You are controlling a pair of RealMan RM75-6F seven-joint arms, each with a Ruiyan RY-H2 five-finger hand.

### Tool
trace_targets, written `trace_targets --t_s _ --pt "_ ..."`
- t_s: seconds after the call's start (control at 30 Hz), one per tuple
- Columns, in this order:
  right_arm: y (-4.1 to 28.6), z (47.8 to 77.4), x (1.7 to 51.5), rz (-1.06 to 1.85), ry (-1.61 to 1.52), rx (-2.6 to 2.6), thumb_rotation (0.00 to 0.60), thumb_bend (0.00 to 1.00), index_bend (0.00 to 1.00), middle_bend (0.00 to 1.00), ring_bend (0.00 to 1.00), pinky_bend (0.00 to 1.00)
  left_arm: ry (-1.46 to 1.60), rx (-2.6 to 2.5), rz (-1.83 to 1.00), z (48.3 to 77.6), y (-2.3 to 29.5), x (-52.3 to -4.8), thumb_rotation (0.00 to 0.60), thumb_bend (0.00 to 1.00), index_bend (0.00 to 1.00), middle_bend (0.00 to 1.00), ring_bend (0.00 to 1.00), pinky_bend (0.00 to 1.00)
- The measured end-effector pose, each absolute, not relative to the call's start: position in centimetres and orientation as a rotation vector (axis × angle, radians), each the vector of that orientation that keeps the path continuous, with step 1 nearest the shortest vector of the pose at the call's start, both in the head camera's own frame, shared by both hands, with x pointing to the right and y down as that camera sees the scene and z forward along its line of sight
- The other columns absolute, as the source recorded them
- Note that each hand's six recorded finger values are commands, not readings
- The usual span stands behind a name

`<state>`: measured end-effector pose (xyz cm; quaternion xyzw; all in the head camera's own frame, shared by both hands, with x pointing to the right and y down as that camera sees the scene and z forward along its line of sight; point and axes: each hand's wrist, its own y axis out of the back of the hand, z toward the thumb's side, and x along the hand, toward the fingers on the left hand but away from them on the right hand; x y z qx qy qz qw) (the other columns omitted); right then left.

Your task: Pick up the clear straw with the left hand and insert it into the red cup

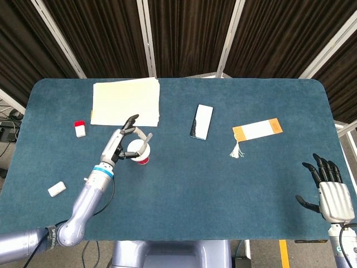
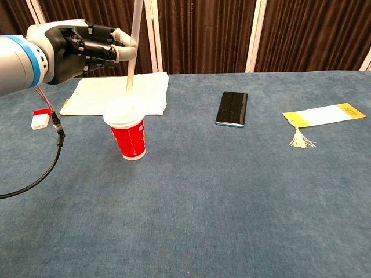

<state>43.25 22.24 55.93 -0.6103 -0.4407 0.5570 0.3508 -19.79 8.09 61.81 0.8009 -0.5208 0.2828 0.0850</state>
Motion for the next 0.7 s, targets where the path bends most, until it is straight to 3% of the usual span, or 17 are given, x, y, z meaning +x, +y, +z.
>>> trace_targets --t_s 0.7 --pt "22.3 55.9 43.3 1.446 -1.144 -1.584 0.600 0.14 0.16 0.00 0.00 0.00 -1.530 2.380 0.849 63.3 8.0 -19.9 0.600 0.43 0.57 0.00 0.00 0.00"
